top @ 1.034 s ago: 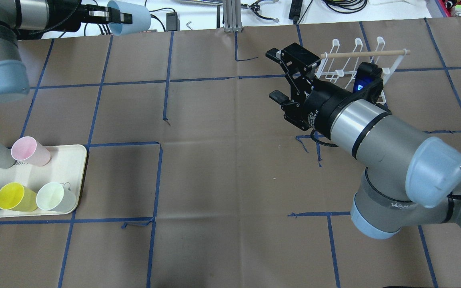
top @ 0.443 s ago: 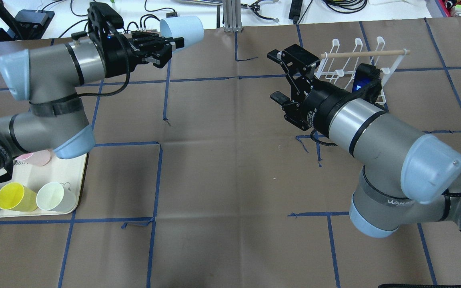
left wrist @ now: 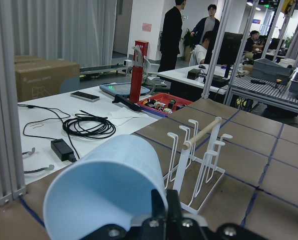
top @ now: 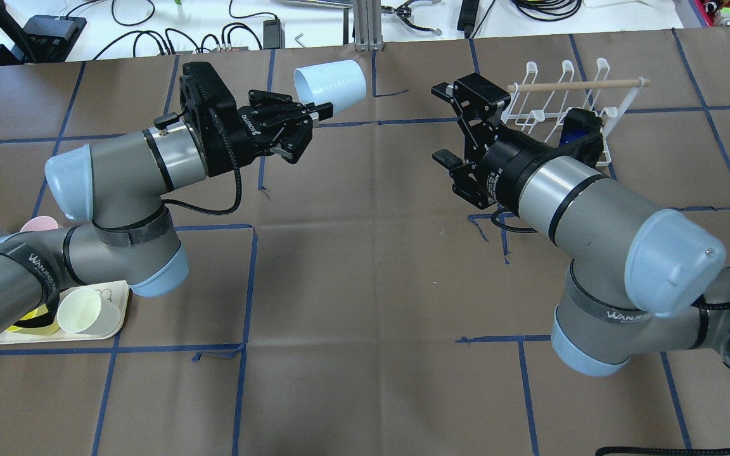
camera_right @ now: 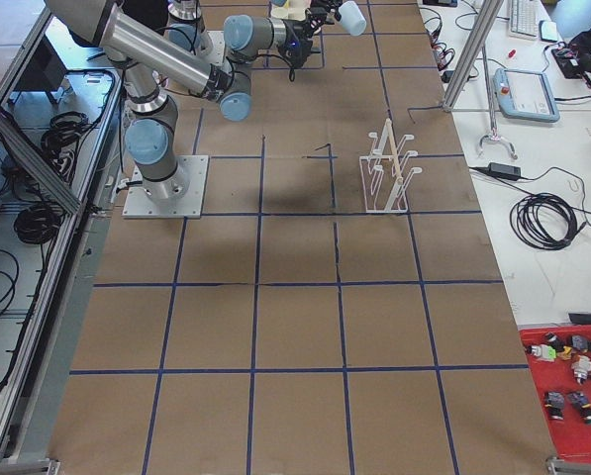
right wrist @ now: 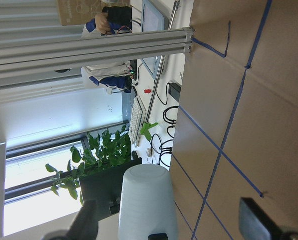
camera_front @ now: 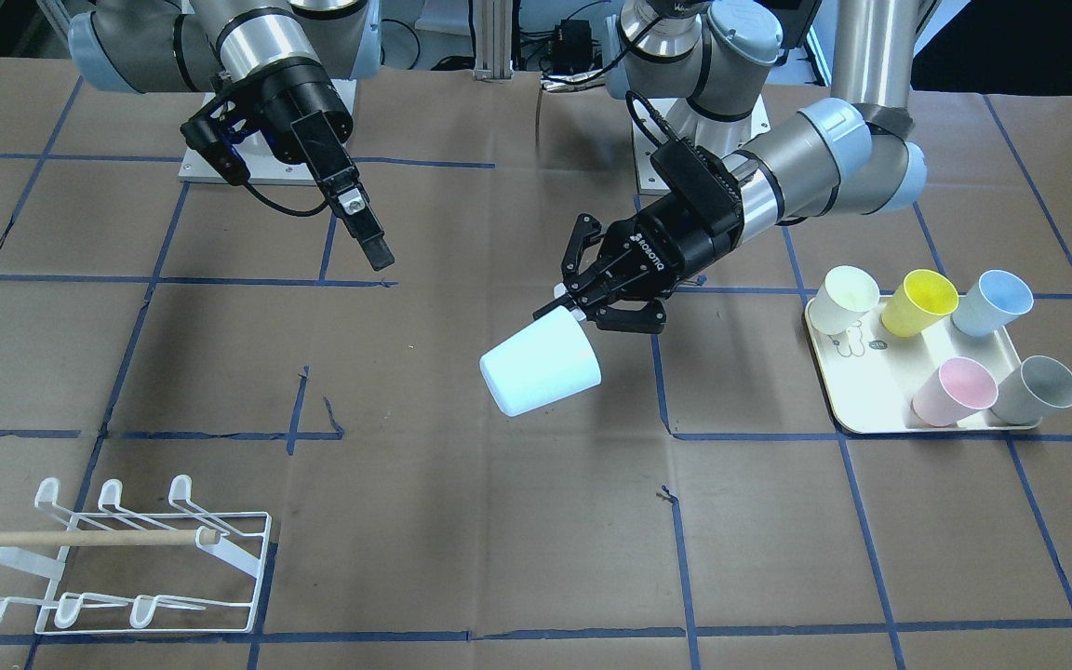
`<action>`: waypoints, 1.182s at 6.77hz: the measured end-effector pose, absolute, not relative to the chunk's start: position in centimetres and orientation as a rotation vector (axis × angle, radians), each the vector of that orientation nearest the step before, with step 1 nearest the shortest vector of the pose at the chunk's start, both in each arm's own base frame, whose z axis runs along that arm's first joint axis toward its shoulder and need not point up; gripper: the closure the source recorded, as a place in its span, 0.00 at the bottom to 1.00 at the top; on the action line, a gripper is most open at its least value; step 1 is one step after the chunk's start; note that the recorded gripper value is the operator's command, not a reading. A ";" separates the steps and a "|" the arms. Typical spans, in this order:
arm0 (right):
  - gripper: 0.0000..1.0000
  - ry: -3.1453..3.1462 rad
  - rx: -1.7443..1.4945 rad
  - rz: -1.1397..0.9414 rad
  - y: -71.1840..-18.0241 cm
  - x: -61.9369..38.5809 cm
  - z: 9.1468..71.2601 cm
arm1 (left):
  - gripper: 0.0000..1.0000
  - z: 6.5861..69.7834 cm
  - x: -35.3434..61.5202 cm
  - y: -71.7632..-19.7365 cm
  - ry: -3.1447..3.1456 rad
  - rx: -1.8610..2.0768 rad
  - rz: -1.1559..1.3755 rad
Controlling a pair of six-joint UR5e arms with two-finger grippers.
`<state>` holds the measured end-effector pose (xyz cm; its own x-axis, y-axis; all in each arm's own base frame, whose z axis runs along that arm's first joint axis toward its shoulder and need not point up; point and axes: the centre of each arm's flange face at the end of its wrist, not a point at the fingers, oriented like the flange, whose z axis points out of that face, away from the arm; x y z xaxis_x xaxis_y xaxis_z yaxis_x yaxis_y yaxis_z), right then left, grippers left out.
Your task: Transfer IKEA cup to right arm and place on rack
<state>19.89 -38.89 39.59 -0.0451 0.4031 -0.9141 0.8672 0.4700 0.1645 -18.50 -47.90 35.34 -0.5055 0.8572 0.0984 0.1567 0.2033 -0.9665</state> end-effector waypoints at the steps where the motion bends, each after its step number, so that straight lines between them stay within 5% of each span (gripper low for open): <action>1: 0.00 1.651 1.138 -0.537 -39.0 19.9 39.4 | 0.99 35.5 -19.5 -47.3 -1.804 -0.955 1.335; 8: 0.02 1.683 1.149 -0.537 -41.8 24.3 39.2 | 0.98 35.6 -20.5 -47.0 -1.794 -0.961 1.321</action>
